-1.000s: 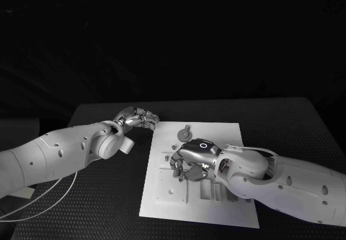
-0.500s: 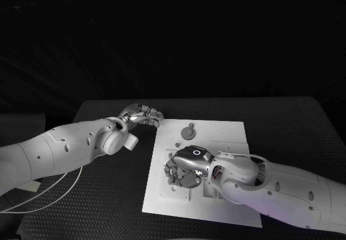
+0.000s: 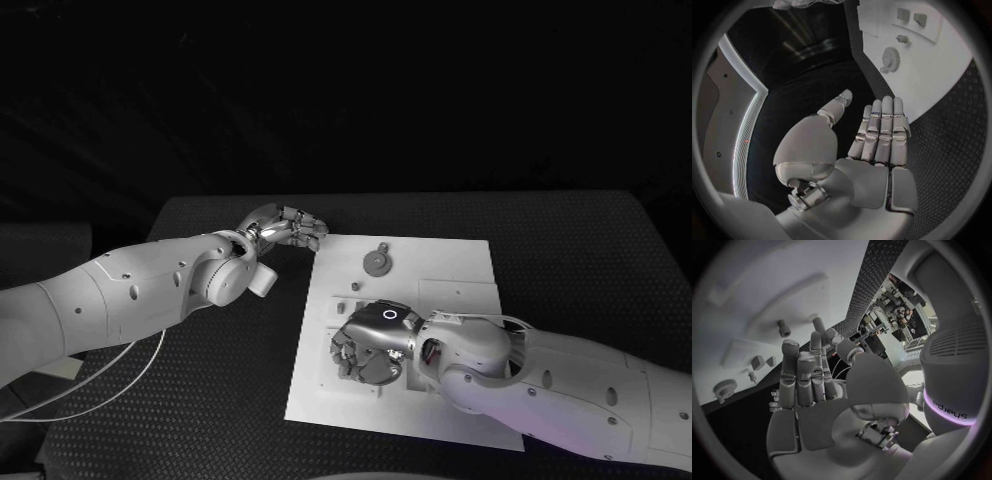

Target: Assemble the parts on the task board

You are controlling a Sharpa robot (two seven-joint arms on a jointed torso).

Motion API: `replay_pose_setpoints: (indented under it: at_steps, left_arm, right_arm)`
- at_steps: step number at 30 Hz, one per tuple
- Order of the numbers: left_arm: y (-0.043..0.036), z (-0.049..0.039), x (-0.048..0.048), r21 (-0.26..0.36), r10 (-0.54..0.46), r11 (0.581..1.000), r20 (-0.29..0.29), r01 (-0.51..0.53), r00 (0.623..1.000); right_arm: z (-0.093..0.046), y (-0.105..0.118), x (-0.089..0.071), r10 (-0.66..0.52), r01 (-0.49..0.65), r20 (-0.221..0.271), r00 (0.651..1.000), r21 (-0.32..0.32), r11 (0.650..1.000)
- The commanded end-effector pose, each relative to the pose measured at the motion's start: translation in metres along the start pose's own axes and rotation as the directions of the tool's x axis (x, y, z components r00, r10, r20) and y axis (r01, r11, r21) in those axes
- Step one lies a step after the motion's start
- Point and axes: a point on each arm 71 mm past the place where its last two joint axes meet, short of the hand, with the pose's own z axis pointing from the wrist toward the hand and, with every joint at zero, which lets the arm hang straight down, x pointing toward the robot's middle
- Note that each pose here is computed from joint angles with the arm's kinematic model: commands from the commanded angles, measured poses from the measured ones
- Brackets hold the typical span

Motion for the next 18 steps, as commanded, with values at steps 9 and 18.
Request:
replay_pose_setpoints:
  at_steps: [9,18]
  left_arm:
    - [-0.0017,0.0002,0.0011,0.012,-0.009,1.000,-0.011,0.009,1.000]
    - [-0.0017,0.0002,0.0010,0.012,-0.009,1.000,-0.011,0.009,1.000]
  right_arm:
    - [-0.0030,-0.0029,0.0024,-0.026,0.026,-0.028,0.999,0.006,1.000]
    - [-0.0037,-0.0045,0.0019,-0.044,0.045,-0.020,0.999,0.010,0.999]
